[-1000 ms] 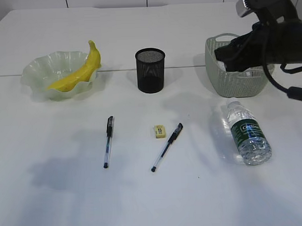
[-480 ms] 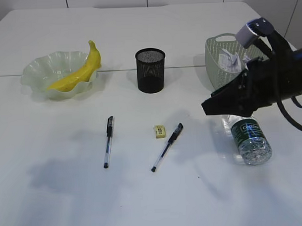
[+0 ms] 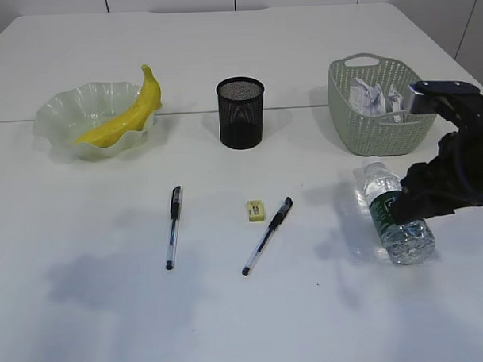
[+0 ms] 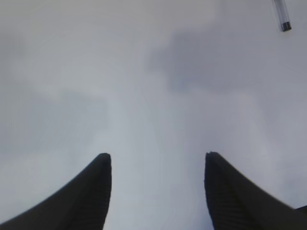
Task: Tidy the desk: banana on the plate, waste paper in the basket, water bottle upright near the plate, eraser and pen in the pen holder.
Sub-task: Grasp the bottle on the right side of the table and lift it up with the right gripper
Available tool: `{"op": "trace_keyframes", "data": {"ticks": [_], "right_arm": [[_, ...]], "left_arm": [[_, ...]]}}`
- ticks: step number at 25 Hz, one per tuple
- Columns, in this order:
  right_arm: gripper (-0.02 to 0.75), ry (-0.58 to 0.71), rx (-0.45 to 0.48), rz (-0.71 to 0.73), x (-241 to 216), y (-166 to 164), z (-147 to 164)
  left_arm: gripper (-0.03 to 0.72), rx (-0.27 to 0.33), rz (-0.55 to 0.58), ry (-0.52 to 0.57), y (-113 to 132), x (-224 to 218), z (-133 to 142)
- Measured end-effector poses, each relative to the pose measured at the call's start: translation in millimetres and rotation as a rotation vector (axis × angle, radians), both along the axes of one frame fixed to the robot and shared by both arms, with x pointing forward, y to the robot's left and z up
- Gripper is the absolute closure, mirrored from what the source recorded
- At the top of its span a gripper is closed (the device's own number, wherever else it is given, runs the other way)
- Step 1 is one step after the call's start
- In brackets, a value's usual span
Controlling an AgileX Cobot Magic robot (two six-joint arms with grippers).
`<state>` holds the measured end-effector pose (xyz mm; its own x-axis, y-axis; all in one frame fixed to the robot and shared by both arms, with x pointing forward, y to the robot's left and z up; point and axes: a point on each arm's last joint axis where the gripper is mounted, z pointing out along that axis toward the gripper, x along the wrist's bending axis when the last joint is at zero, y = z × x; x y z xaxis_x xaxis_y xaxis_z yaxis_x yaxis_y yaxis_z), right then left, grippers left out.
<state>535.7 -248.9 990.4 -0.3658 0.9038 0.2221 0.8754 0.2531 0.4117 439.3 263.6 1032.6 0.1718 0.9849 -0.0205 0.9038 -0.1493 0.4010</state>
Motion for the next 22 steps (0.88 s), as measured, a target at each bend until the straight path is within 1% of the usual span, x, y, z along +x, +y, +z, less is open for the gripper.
{"op": "trace_keyframes", "data": {"ticks": [2,5,10,12,16,22], "right_arm": [[0.373,0.063,-0.034,-0.028,-4,-3,-3],[0.373,0.116,-0.07,-0.059,-10,-7,-2],[0.373,0.106,-0.11,-0.075,-21,-12,14],[0.373,0.095,-0.112,-0.077,-26,-13,22],[0.373,0.082,-0.112,-0.071,-34,-13,34],[0.373,0.077,-0.096,-0.053,-39,-12,39]], "left_arm": [[0.253,-0.006,0.002,0.001,0,0,0],[0.253,-0.022,0.002,0.004,-2,0,0],[0.253,-0.083,-0.055,0.008,-9,-1,1],[0.253,-0.097,-0.068,0.006,-10,-1,1],[0.253,-0.107,-0.075,0.002,-12,-1,1],[0.253,-0.108,-0.076,0.0,-12,-1,1]]}}
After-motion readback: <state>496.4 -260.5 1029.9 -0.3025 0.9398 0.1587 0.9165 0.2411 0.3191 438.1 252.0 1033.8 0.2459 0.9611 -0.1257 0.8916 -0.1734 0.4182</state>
